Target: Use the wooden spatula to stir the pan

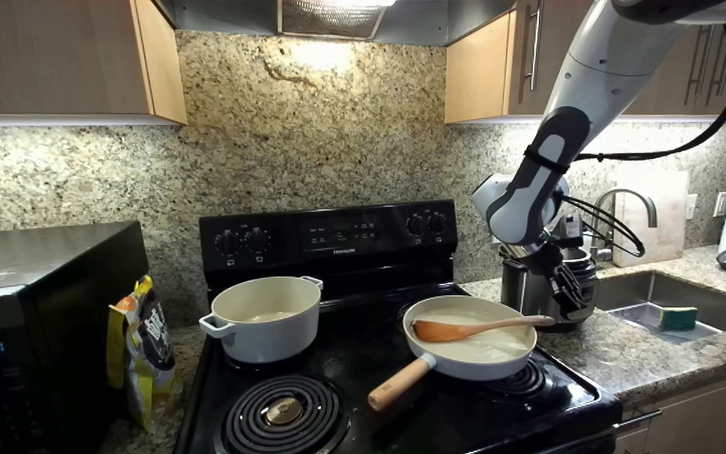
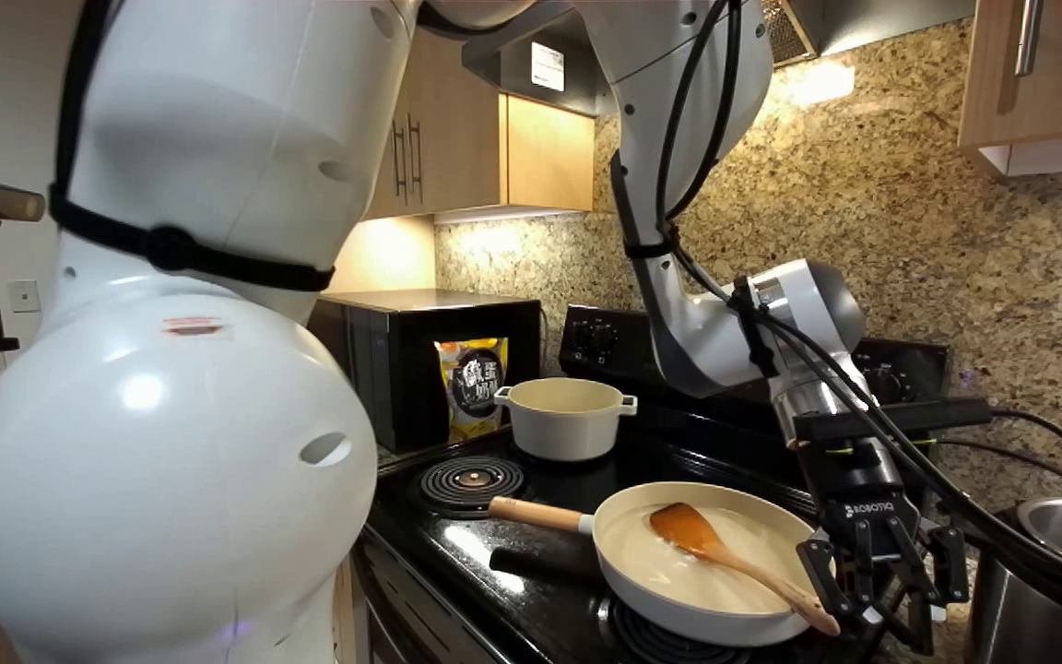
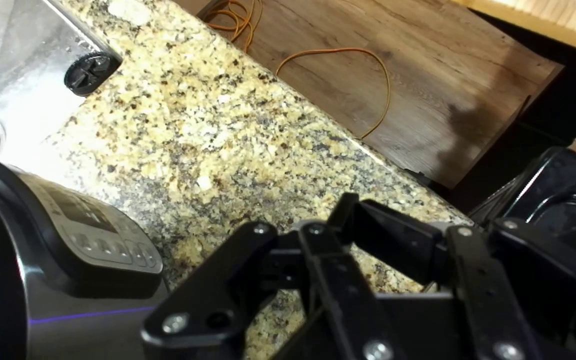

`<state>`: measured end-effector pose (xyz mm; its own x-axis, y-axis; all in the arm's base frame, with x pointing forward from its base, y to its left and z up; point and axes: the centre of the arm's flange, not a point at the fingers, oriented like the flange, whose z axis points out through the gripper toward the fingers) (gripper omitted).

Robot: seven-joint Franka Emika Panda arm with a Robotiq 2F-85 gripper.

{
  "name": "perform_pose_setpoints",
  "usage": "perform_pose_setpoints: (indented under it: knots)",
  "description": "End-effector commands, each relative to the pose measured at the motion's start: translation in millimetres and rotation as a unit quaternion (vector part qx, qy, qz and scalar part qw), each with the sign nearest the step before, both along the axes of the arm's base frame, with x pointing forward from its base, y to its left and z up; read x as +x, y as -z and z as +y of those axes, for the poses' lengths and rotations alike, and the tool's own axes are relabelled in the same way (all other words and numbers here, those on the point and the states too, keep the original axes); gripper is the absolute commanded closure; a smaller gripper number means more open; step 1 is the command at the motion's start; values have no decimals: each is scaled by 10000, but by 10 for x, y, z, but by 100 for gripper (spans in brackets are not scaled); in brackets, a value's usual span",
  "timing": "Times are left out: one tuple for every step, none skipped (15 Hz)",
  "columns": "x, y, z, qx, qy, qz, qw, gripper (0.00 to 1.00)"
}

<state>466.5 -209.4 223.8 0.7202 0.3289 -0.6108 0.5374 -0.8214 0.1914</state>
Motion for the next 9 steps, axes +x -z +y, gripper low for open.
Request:
perform_pose_setpoints:
  knots:
    - [-27, -64, 26, 62, 69, -26, 10000, 97]
    - [-25, -65, 29, 60, 66, -26, 10000, 97]
    - [-23, -65, 30, 61, 64, -26, 10000, 97]
    - [-20, -66, 31, 62, 64, -26, 10000, 97]
    - [-17, -67, 32, 64, 62, -26, 10000, 97]
    - [-15, -67, 34, 64, 62, -27, 10000, 97]
    - [-12, -67, 36, 62, 60, -25, 10000, 97]
    - [-9, -67, 39, 58, 58, -22, 10000, 97]
    - [-6, -69, 42, 55, 56, -21, 10000, 97]
